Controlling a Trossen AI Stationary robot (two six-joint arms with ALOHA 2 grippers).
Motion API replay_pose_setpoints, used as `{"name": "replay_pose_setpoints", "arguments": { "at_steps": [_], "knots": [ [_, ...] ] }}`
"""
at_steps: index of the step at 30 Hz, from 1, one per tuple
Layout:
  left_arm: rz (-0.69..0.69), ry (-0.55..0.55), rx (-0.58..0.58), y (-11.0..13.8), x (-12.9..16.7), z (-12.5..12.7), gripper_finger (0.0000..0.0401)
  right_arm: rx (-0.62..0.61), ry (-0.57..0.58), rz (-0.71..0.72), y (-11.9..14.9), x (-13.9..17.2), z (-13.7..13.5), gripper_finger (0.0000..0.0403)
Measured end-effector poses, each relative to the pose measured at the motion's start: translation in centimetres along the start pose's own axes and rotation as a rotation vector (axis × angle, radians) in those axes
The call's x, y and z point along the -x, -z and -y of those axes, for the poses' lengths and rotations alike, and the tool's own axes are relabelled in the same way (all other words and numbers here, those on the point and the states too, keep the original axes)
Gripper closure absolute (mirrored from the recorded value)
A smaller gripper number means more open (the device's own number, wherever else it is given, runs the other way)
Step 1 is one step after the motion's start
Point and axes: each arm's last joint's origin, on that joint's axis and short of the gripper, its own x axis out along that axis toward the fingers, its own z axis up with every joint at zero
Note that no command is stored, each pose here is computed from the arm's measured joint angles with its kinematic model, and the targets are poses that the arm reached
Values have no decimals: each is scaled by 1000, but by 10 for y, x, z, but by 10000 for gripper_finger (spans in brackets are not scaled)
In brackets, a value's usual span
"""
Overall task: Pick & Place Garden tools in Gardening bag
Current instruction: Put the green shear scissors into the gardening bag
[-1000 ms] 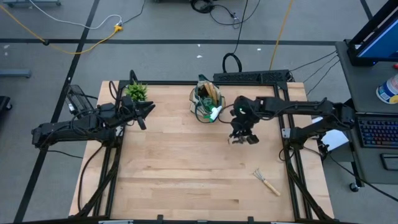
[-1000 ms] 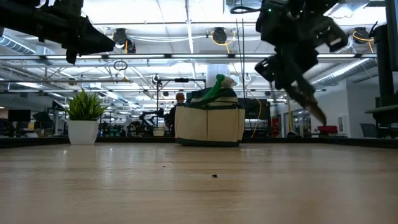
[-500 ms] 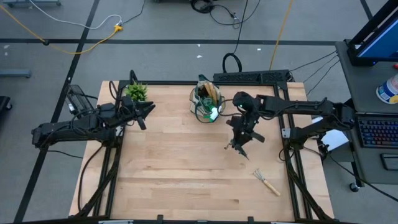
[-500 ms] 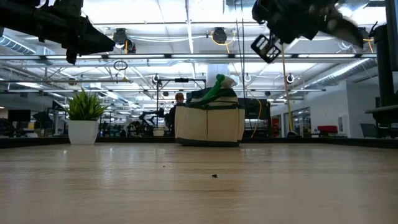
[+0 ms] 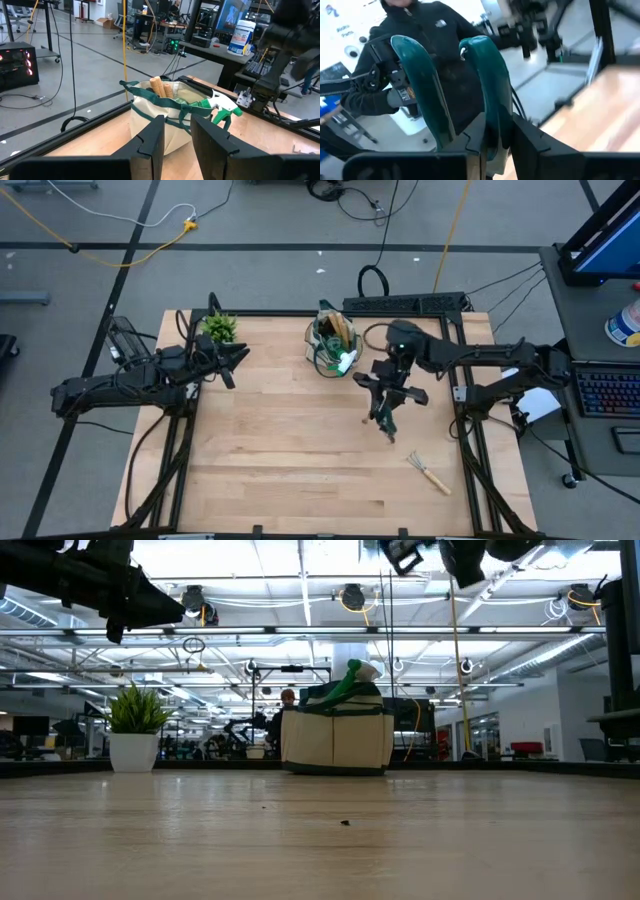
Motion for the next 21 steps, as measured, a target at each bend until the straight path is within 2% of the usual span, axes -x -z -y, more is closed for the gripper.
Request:
{"name": "replay_pose_setpoints", "arguments": {
  "at_steps": [8,13,16,21],
  "knots": [
    [0,0,0,0,0,0,302,332,-22,142,-37,-8,-23,353],
    [0,0,0,0,0,0,302,540,-47,226,-49,-10,-41,353],
    [0,0,1,0,0,0,302,601,-48,266,-51,-14,-46,353],
    [0,1,2,0,0,0,302,599,-48,278,-51,-20,-47,353]
  ]
}}
